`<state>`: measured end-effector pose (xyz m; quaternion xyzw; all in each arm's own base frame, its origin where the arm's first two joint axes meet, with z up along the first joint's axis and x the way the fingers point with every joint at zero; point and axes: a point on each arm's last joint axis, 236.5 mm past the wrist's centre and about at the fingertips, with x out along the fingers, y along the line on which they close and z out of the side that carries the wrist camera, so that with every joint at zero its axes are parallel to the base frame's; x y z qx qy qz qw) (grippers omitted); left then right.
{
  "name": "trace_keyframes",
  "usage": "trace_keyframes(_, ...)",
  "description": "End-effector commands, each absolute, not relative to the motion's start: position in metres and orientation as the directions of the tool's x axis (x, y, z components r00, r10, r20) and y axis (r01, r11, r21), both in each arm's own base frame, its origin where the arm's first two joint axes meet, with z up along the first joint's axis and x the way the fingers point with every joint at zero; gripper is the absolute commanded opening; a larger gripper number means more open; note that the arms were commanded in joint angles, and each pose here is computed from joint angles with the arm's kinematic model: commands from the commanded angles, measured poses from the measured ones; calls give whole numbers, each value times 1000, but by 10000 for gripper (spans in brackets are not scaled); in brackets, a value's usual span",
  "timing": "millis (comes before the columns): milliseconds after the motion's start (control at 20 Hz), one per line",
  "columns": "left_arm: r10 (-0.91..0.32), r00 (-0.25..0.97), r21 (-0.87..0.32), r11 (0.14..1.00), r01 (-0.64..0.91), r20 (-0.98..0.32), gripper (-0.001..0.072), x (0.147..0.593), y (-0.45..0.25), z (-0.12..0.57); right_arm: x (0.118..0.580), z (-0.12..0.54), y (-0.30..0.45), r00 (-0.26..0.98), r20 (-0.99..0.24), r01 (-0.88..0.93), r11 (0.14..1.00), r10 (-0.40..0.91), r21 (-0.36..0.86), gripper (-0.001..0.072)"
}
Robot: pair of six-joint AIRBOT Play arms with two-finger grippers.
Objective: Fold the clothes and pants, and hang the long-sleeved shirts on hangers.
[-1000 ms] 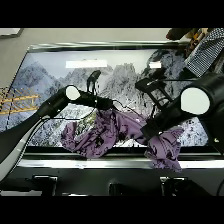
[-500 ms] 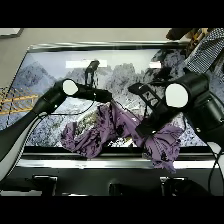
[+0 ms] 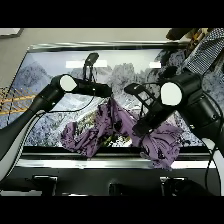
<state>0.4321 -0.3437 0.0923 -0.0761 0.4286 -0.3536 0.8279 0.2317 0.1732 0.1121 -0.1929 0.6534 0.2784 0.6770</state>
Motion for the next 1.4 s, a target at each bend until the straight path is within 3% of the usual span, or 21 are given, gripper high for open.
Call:
trace_keyframes(0,-651,359,-432,733,526,-669,26,426,-344,92,241,110,169,25,-994,-627,777,102,64,46)
trace_keyframes(200,-664,353,-425,716,553,-659,26,419,-348,103,261,111,181,101,-984,-627,777,150,54,46)
trace_keyframes(500,-719,368,-387,651,653,-589,27,410,-369,157,258,111,195,82,-976,-677,729,202,95,46)
trace_keyframes(1050,-667,109,-364,528,767,-737,30,337,-361,142,291,118,210,215,-941,-696,717,261,40,46)
trace_keyframes(1100,-667,106,-362,522,772,-737,37,336,-363,142,293,119,211,224,-937,-696,717,268,39,46)
trace_keyframes(1200,-668,121,-355,530,770,-734,144,340,-362,142,295,119,212,230,-935,-696,717,272,38,46)
trace_keyframes(1350,-631,157,-304,558,773,-759,119,349,-353,137,288,116,208,201,-947,-705,708,252,38,46)
